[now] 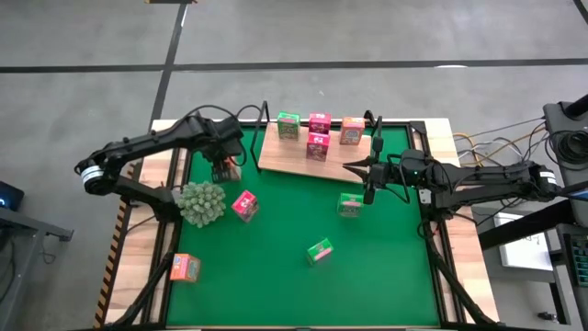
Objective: Stack cereal on shelf
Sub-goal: Put the top orange cereal box on the shelf aligned with the other orange cereal box
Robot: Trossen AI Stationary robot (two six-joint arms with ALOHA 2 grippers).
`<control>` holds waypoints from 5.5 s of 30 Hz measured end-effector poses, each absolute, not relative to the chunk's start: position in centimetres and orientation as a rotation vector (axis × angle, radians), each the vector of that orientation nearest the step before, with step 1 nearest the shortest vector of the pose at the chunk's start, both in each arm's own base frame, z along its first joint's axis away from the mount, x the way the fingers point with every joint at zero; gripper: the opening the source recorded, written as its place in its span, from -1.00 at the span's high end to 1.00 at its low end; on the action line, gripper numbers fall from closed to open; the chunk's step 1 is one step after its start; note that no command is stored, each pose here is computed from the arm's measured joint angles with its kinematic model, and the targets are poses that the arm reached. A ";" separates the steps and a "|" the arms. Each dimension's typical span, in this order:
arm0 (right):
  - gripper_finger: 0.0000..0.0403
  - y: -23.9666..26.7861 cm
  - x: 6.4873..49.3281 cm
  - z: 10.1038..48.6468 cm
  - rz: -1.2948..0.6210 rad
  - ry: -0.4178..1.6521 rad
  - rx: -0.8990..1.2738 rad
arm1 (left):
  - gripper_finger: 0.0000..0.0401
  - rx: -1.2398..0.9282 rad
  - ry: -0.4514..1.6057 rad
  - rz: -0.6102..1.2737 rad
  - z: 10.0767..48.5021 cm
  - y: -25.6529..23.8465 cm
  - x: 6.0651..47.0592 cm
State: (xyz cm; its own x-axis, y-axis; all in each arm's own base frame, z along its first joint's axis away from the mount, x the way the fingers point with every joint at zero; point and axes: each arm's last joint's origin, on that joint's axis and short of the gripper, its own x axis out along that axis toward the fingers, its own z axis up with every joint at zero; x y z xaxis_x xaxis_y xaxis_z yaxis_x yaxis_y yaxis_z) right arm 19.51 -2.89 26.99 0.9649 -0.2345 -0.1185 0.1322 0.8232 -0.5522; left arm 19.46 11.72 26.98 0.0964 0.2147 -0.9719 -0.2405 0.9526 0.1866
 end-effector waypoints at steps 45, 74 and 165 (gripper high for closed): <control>0.94 -1.1 15.1 28.4 -0.032 0.050 -0.507 | 0.07 0.142 0.560 0.238 37.9 5.0 33.3; 0.94 -1.1 15.1 28.2 -0.031 0.063 -0.513 | -0.14 -0.121 1.055 0.299 32.5 3.2 33.7; 0.94 -1.1 15.1 28.0 -0.032 0.094 -0.494 | 0.20 0.230 0.731 0.258 30.0 7.8 46.8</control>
State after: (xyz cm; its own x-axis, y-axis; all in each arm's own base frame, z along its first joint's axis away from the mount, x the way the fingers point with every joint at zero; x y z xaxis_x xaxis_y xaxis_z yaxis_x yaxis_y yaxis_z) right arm 15.10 -1.12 27.95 0.9952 -0.0534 -0.0820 0.0081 0.8798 -0.4752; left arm 46.84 7.75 29.97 0.7159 0.3106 -0.6254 -0.1512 0.9433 0.2954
